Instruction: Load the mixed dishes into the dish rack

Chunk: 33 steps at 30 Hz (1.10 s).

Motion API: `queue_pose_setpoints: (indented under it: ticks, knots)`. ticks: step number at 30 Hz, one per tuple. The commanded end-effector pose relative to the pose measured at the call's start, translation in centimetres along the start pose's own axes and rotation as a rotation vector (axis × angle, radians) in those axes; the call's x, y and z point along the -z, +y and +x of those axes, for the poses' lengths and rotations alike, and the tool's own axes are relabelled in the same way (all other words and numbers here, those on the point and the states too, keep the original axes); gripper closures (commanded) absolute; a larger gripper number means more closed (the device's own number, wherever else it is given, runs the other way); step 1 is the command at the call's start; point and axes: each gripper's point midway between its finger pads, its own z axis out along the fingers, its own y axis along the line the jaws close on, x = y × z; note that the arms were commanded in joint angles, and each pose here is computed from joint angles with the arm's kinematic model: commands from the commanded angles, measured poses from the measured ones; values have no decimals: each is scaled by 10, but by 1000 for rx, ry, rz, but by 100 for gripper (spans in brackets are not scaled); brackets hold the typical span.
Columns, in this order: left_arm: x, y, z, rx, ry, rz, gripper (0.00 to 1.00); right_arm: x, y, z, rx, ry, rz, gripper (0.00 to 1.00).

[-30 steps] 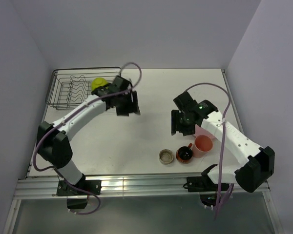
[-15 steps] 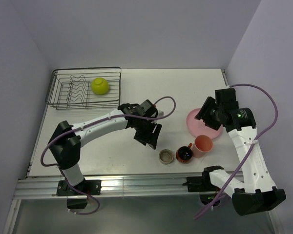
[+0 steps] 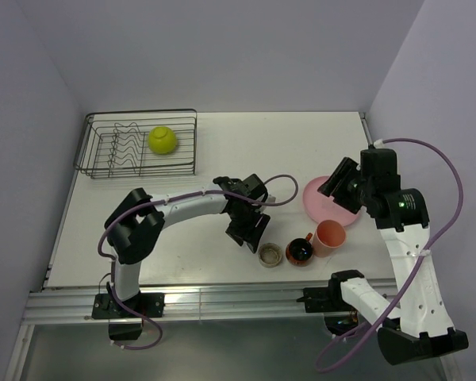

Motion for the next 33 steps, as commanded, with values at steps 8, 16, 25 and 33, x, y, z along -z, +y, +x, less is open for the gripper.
queue_pose_setpoints:
  ticks: [8,16,25,33]
  knots:
    - [7,-9,-17,-86,-44,1,39,-20,-2,38,25,182,-40,43]
    - [53,62,-29,156,-139,-71,37,-53,21,104,243,403,-74,45]
    - [131,85,-75,266,-338,-30,34,-89,39,157,492,569,-98,53]
    - [158,97,-76,345,-412,37,35,-117,14,186,596,633,-18,59]
